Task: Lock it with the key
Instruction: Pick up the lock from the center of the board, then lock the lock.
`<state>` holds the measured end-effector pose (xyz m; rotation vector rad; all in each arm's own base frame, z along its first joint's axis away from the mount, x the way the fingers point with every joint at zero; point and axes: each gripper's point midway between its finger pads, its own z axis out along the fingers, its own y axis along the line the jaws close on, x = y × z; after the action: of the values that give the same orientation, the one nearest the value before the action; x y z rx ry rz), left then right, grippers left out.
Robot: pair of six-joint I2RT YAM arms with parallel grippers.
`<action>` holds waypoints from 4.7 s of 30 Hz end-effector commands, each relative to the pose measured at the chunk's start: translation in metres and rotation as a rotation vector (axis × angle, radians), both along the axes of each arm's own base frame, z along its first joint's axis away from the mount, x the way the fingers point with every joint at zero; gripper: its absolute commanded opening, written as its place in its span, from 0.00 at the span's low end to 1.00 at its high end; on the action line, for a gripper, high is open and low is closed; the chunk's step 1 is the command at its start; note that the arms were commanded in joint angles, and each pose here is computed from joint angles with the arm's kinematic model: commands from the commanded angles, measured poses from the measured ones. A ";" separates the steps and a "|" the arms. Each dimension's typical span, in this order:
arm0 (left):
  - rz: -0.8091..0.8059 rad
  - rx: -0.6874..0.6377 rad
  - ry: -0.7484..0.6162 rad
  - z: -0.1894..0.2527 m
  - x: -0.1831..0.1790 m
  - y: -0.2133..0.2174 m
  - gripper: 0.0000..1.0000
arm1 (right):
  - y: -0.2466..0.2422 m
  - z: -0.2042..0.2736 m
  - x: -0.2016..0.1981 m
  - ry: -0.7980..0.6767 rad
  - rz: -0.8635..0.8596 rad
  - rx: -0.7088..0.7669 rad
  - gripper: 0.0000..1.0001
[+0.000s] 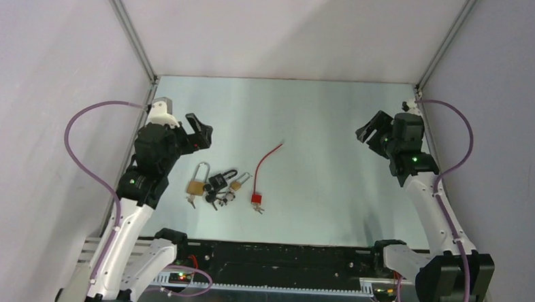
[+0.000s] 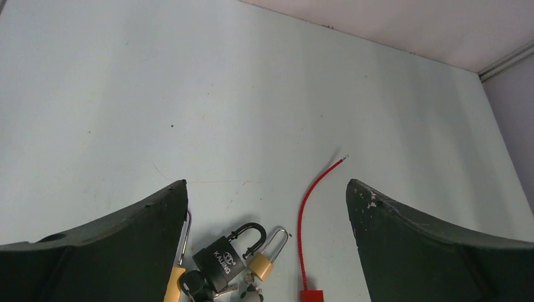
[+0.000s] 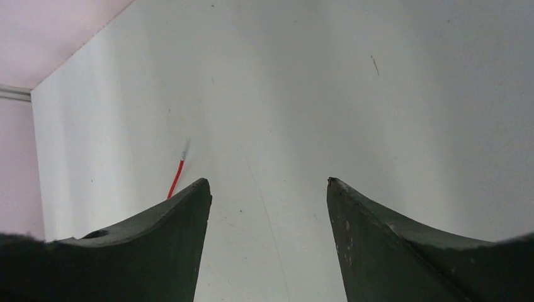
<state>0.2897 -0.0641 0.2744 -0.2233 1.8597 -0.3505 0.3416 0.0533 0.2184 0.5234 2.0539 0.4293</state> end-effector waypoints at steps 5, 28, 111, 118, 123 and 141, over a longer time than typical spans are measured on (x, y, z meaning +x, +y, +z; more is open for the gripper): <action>0.043 -0.065 -0.079 0.028 -0.006 0.005 1.00 | 0.022 -0.007 0.011 0.023 0.068 0.052 0.72; 0.044 -0.080 -0.045 0.006 -0.012 0.004 1.00 | 0.279 -0.102 -0.069 0.190 0.472 -0.204 0.66; -0.516 -0.134 -0.173 0.021 -0.026 -0.135 0.99 | 0.322 0.091 -0.028 0.154 0.327 0.806 0.27; -0.506 -0.137 -0.305 0.044 -0.021 -0.144 0.99 | 0.317 0.111 -0.039 0.110 0.267 0.851 0.27; -0.493 -0.120 -0.295 0.039 -0.016 -0.151 0.94 | 0.315 0.112 -0.043 0.106 0.232 0.851 0.26; -0.465 -0.184 -0.231 0.032 -0.010 -0.162 0.71 | 0.310 0.111 -0.045 0.026 0.198 0.748 0.26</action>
<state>0.2777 -0.2193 0.2878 0.1374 1.6872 -0.7985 0.2956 0.3718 0.2976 0.7744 2.0353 1.3162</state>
